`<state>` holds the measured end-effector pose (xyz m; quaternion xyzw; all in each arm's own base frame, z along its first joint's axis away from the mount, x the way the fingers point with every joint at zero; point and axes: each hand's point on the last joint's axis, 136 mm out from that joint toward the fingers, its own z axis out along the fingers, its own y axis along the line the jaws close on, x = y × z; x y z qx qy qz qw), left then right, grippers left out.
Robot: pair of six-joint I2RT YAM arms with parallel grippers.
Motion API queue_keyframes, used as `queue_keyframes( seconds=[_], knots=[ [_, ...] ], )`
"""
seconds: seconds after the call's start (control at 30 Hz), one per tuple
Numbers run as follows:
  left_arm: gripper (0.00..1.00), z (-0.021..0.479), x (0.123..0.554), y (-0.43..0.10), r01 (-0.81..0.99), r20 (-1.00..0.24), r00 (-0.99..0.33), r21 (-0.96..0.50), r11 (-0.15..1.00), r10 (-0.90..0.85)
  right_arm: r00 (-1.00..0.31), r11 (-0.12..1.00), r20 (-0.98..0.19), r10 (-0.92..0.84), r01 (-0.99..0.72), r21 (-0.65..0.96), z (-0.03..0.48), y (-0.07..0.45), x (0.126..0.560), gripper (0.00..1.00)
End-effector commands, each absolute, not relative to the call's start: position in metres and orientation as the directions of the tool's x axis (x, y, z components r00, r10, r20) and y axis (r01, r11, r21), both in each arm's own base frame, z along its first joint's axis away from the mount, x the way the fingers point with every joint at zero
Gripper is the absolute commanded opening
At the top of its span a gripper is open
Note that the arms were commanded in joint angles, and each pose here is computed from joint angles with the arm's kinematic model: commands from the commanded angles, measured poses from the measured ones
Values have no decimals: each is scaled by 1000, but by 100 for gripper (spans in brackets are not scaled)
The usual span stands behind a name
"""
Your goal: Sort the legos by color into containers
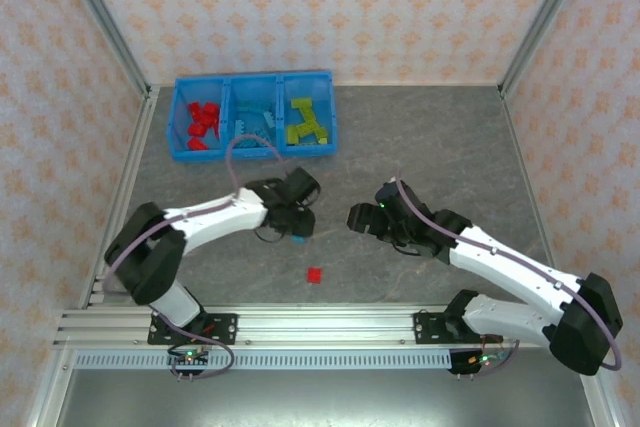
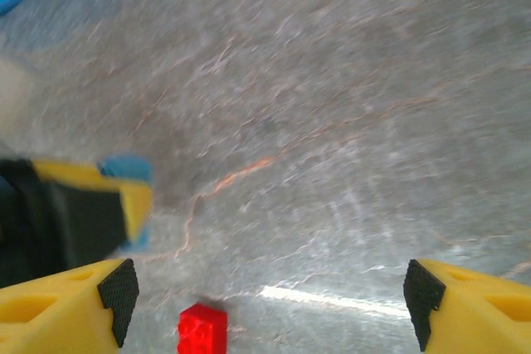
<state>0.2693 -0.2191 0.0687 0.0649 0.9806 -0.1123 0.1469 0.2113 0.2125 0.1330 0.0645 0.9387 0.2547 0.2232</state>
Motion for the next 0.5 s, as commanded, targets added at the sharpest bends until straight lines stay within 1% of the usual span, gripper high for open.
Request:
queue_keyframes(
  seconds=[0.0,0.1,0.17,0.27,0.37,0.47],
  knots=[
    [26,121,305,-195,158,-422,-905,-213,964,55,-914,813,-384,130,-123,569,145,244,204,85],
    [27,149,337,-164,98,-472,-881,-223,970,-19,-924,796,-369,96,-151,586,145,257,201,86],
    [27,164,364,-144,54,-515,-853,-240,969,-80,-929,790,-362,82,-161,591,146,263,201,87],
    [27,182,411,-111,-28,-575,-803,-226,974,-157,-928,803,-364,83,-154,576,145,263,203,87],
    [27,189,458,-83,-100,-610,-765,-204,974,-206,-924,822,-367,104,-128,555,144,256,204,87],
    [27,186,500,-69,-130,-603,-765,-200,971,-226,-918,840,-374,132,-97,534,145,245,204,87]
  ],
)
